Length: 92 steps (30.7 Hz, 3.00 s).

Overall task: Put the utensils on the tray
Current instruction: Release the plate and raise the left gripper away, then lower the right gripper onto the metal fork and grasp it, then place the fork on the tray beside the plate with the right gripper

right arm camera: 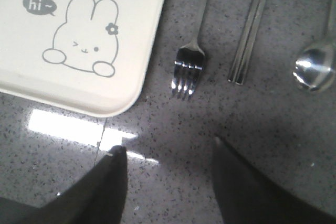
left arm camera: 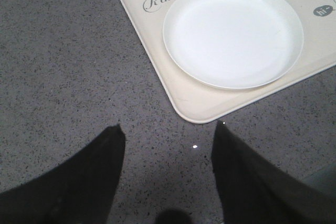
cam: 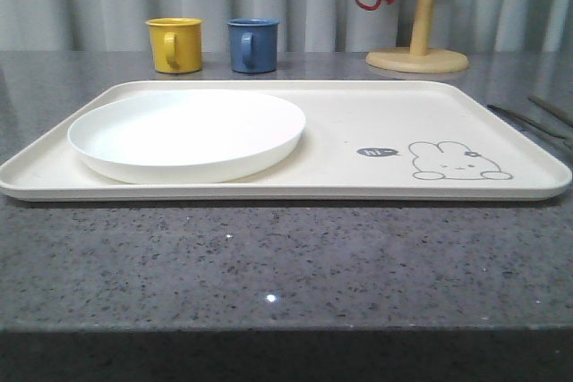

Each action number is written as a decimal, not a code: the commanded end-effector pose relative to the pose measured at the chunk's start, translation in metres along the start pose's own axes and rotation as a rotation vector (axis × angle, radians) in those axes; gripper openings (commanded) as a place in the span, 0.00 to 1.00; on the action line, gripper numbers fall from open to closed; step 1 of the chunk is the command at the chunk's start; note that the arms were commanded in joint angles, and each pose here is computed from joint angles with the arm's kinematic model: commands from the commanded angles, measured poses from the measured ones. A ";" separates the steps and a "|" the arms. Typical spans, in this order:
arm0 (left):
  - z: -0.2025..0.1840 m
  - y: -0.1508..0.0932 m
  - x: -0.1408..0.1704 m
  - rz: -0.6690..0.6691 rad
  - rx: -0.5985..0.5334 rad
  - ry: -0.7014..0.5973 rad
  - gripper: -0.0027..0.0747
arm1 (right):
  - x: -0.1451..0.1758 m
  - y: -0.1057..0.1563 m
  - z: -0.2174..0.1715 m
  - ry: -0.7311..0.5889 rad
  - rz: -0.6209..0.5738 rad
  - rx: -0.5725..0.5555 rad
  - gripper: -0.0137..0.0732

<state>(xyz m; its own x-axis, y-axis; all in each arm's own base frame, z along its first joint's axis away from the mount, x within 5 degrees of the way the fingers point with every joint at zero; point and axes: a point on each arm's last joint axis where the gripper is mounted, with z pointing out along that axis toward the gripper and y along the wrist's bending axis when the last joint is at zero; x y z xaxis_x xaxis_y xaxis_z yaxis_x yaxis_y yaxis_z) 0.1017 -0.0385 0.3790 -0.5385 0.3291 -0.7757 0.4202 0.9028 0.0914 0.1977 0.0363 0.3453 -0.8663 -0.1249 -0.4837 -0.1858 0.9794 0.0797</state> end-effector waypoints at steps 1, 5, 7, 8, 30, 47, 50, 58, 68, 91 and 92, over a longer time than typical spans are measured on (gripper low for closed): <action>-0.004 0.001 -0.010 -0.009 -0.007 -0.084 0.51 | -0.024 0.000 0.004 -0.015 -0.024 0.014 0.62; -0.004 0.001 -0.010 -0.009 -0.007 -0.084 0.51 | -0.041 -0.003 0.022 0.031 -0.024 0.020 0.62; -0.004 0.001 -0.010 -0.009 -0.007 -0.084 0.51 | -0.051 -0.005 0.034 0.057 -0.028 0.030 0.62; -0.004 0.001 -0.010 -0.009 -0.007 -0.084 0.51 | -0.056 -0.006 0.040 0.074 -0.030 0.038 0.62; -0.004 0.001 -0.010 -0.009 -0.007 -0.084 0.51 | -0.098 -0.019 0.114 0.200 0.045 0.104 0.62; -0.004 0.001 -0.010 -0.009 -0.007 -0.084 0.51 | -0.096 -0.020 0.132 0.259 0.049 0.104 0.27; -0.004 0.001 -0.010 -0.009 -0.007 -0.084 0.51 | -0.096 -0.020 0.132 0.260 0.049 0.104 0.20; -0.004 0.001 -0.010 -0.009 -0.007 -0.084 0.51 | -0.095 -0.019 0.128 0.262 0.050 0.101 0.16; -0.004 0.001 -0.010 -0.009 -0.007 -0.084 0.51 | -0.101 -0.012 0.084 0.206 0.048 0.084 0.16; -0.004 0.001 -0.010 -0.009 -0.007 -0.084 0.51 | -0.122 0.116 0.090 0.200 0.048 -0.038 0.16; -0.004 0.001 -0.010 -0.009 -0.007 -0.084 0.51 | -0.122 0.118 0.096 0.201 0.092 -0.022 0.16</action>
<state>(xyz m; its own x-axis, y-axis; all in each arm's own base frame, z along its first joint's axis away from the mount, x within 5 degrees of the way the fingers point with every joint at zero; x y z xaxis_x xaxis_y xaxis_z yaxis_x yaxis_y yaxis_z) 0.1017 -0.0385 0.3786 -0.5405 0.3276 -0.7749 0.4192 0.9035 0.0896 0.3272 0.1810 0.3168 -0.9507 -0.1662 -0.2617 -0.2080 0.9679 0.1413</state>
